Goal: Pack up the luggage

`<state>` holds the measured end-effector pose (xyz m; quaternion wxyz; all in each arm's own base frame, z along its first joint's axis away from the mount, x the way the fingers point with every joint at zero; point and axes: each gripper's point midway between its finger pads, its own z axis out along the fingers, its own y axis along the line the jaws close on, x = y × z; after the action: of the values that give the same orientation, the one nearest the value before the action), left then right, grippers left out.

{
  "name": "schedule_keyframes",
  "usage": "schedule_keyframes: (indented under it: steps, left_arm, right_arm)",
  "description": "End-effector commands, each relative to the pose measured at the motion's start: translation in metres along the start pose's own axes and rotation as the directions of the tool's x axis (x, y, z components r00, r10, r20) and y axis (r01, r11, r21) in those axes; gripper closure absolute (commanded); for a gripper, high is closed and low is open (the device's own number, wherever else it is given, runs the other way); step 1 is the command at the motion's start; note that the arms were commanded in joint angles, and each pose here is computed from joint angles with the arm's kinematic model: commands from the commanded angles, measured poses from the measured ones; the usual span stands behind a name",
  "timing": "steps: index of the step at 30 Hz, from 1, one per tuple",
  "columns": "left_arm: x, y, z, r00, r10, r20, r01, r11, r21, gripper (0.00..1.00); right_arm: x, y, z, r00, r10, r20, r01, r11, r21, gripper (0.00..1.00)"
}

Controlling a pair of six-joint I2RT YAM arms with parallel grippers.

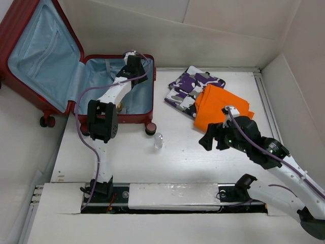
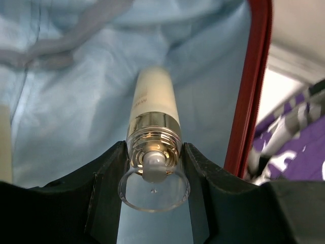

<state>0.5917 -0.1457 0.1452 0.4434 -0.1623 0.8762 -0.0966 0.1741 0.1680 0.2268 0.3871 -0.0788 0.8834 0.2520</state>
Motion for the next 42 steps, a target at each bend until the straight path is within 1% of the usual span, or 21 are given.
schedule_keyframes:
  steps: [1,3,4,5,6,7,9,13,14,18,19,20,25,28,29,30,32,34,36,37,42]
  left_arm:
    - [0.002,-0.006,-0.023,0.999,0.014,0.049,-0.014,1.000,0.016,0.67]
    - [0.014,-0.002,-0.030,1.000,0.000,0.030,0.000,1.000,0.004,0.62]
    - [0.031,0.007,-0.034,1.000,-0.003,-0.001,0.003,1.000,-0.003,0.58]
    - [0.046,0.015,-0.030,1.000,-0.010,-0.026,0.010,1.000,-0.019,0.58]
    - [0.046,0.014,-0.039,0.999,-0.025,-0.022,0.025,1.000,-0.004,0.54]
    - [0.067,0.027,-0.039,0.998,-0.025,-0.059,0.024,0.999,-0.029,0.52]
    - [0.074,0.032,-0.043,0.997,-0.033,-0.066,0.031,0.999,-0.033,0.47]
    - [0.086,0.040,-0.046,0.994,-0.025,-0.108,0.018,0.998,-0.061,0.47]
    - [0.083,0.038,-0.046,0.994,-0.035,-0.100,0.029,0.998,-0.057,0.47]
    - [0.050,0.017,-0.072,0.997,-0.049,-0.053,0.050,0.999,0.013,0.33]
    - [0.041,0.010,-0.082,0.998,-0.053,-0.046,0.055,0.998,0.042,0.24]
    - [0.014,-0.006,-0.106,0.998,-0.058,0.000,0.058,0.992,0.108,0.18]
    - [-0.051,-0.044,-0.192,0.993,-0.024,0.113,-0.007,0.964,0.267,0.13]
    - [-0.025,-0.057,-0.239,0.992,0.089,0.085,-0.110,0.952,0.285,0.15]
    - [-0.007,-0.052,-0.247,0.982,0.174,0.077,-0.187,0.954,0.234,0.15]
    - [0.022,-0.076,-0.275,0.965,0.251,0.073,-0.261,0.923,0.283,0.15]
    - [0.074,-0.074,-0.285,0.937,0.348,0.017,-0.341,0.906,0.250,0.13]
    - [0.124,-0.083,-0.319,0.931,0.364,-0.032,-0.340,0.895,0.288,0.13]
    - [0.167,-0.068,-0.326,0.924,0.368,-0.101,-0.330,0.903,0.276,0.13]
    - [0.177,-0.068,-0.342,0.945,0.302,-0.123,-0.257,0.922,0.291,0.13]
    - [0.216,-0.026,-0.345,0.960,0.176,-0.216,-0.121,0.961,0.248,0.13]
  right_arm:
    - [-0.003,-0.003,-0.001,0.999,0.032,0.028,-0.033,0.999,0.019,0.07]
    - [-0.004,-0.004,0.000,0.999,0.032,0.033,-0.033,0.999,0.027,0.07]
    - [-0.005,-0.006,0.000,0.999,0.023,0.038,-0.024,0.999,0.037,0.07]
    - [-0.005,-0.006,0.000,0.999,0.022,0.038,-0.024,0.999,0.037,0.07]
    - [-0.005,-0.007,0.000,0.999,0.013,0.038,-0.015,0.999,0.037,0.07]
    - [-0.005,-0.007,0.000,0.999,0.013,0.038,-0.015,0.999,0.037,0.07]
    - [-0.004,-0.008,0.002,1.000,0.002,0.030,-0.003,0.999,0.042,0.07]
    - [-0.003,-0.007,0.002,1.000,-0.008,0.025,0.008,0.999,0.034,0.07]
    - [-0.003,-0.007,0.002,1.000,-0.019,0.024,0.018,0.999,0.035,0.07]
    - [0.000,-0.005,-0.001,1.000,-0.019,0.016,0.019,1.000,0.015,0.07]
    - [0.000,-0.003,-0.002,1.000,-0.028,0.011,0.028,1.000,0.007,0.07]
    - [-0.002,-0.002,-0.001,0.999,-0.028,0.021,0.028,1.000,0.002,0.07]
    - [-0.005,0.007,0.004,0.998,-0.060,0.021,0.060,0.997,-0.039,0.07]
    - [-0.004,0.006,0.011,0.997,-0.082,0.007,0.082,0.996,-0.031,0.07]
    - [-0.002,0.005,0.014,0.997,-0.082,-0.006,0.082,0.996,-0.025,0.07]
    - [-0.010,0.006,0.013,0.996,-0.092,0.020,0.092,0.995,-0.024,0.07]
    - [-0.014,0.002,0.017,0.995,-0.093,0.023,0.092,0.996,0.012,0.07]
    - [-0.022,-0.004,0.017,0.995,-0.093,0.048,0.090,0.994,0.056,0.10]
    - [-0.030,-0.009,0.014,0.993,-0.098,0.065,0.092,0.991,0.094,0.10]
    - [-0.035,-0.014,0.012,0.993,-0.093,0.078,0.084,0.989,0.119,0.10]
    - [-0.037,-0.026,0.009,0.994,-0.075,0.075,0.062,0.984,0.166,0.10]
